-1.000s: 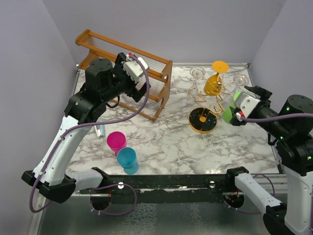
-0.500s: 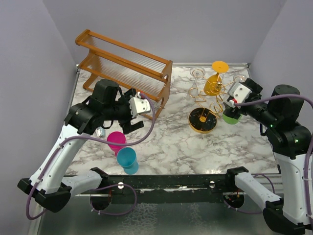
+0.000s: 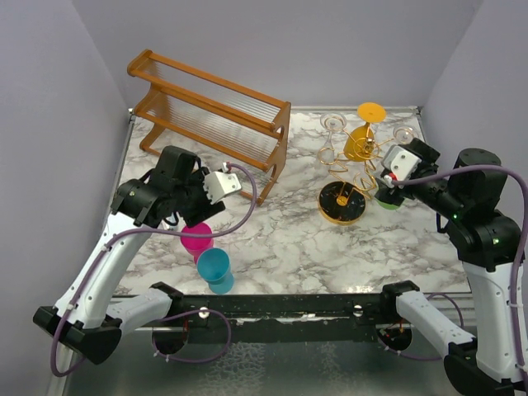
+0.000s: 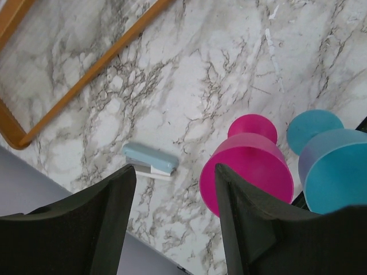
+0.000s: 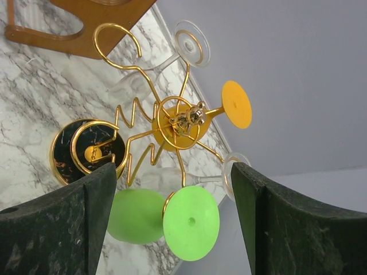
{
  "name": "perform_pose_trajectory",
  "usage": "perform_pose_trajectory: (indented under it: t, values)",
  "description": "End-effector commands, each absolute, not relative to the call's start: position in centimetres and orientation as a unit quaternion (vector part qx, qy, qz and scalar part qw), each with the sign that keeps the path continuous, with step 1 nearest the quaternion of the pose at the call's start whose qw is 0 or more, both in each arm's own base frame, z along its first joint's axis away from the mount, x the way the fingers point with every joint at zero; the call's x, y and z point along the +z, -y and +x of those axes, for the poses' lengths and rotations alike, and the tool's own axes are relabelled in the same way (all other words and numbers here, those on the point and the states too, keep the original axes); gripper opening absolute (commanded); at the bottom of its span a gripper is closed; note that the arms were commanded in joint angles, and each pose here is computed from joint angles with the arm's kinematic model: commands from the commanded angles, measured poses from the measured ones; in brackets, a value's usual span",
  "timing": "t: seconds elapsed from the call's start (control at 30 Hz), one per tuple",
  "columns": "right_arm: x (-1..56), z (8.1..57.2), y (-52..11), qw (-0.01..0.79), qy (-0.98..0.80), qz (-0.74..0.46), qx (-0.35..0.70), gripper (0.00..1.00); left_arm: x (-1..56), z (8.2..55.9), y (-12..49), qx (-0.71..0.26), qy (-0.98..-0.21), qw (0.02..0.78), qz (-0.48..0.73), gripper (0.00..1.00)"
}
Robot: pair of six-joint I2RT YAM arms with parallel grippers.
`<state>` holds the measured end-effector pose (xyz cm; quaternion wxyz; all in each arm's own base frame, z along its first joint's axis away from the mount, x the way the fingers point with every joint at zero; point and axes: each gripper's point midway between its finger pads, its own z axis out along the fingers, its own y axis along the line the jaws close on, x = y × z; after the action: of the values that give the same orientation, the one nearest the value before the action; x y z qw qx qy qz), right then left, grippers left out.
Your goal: Place the wine glass upside down on the wine glass rack
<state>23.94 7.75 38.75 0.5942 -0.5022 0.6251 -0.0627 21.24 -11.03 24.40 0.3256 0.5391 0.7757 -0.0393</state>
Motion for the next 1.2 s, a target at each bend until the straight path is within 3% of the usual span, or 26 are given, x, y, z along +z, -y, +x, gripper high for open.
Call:
perform_pose_trajectory:
  t: [0.0, 0.37, 1.17]
  values:
    - [39.0, 24.0, -7.8, 0.6, -0.617, -0.504, -0.066, 0.8, 23.0, 20.8, 9.1, -0.014, -0.806, 0.291, 0.515, 0.59]
    - [38.6, 23.8, -7.8, 0.597, -0.617, -0.508, -0.067, 0.8, 21.6, 19.5, 8.3, -0.034, -0.827, 0.254, 0.5, 0.58]
    - [38.2, 23.6, -7.7, 0.594, -0.616, -0.512, -0.068, 0.81, 16.8, 19.7, 7.3, -0.016, -0.844, 0.167, 0.509, 0.31]
